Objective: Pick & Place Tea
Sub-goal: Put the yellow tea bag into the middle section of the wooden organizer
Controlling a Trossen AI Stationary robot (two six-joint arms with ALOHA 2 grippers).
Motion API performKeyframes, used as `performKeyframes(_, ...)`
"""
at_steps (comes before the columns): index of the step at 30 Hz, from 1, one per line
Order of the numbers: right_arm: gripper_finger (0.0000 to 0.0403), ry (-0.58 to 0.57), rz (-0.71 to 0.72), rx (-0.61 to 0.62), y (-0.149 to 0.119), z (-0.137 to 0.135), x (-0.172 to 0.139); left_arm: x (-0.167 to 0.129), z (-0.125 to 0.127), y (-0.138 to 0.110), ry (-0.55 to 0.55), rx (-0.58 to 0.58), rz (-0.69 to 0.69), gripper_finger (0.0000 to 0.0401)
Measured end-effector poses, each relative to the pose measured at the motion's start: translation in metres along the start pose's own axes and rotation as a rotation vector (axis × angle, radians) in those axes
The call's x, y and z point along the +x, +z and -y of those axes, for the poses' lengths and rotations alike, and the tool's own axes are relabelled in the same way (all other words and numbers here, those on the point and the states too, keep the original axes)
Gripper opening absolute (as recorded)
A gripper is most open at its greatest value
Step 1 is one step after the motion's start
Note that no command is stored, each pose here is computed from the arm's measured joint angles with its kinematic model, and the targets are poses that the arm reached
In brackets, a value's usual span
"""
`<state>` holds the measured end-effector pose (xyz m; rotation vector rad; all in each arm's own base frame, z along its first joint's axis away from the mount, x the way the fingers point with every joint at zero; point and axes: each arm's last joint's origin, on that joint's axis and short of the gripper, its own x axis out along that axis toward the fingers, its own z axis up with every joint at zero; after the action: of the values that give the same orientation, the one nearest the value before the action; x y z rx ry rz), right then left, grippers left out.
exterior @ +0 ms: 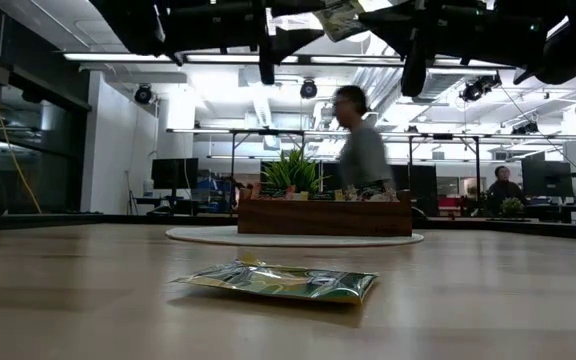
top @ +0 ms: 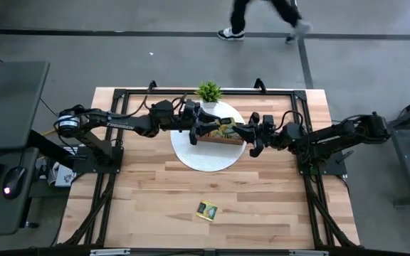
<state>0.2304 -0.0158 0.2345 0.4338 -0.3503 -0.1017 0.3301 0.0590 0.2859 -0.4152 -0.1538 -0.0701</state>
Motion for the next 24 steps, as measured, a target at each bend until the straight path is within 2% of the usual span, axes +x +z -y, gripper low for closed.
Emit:
performKeyframes(6, 0.0, -0.002, 0.001, 0.002, 0.0, 0.0, 0.0, 0.008, -0.003, -0.002, 0.01, -0.004, 0.004, 0.0186)
performKeyframes(14, 0.0, -0.005, 0.003, 0.006, 0.0, 0.0, 0.0, 0.022, 0.002, 0.014, -0.052, 0.029, 0.03, 0.0186)
performKeyframes(17, 0.0, -0.007, 0.003, 0.006, 0.0, 0.0, 0.0, 0.026, -0.001, 0.009, -0.035, 0.035, 0.0, 0.0185)
performKeyframes(24, 0.0, -0.01, 0.006, 0.01, 0.0, 0.0, 0.0, 0.026, 0.0, 0.011, -0.048, 0.036, -0.002, 0.0136)
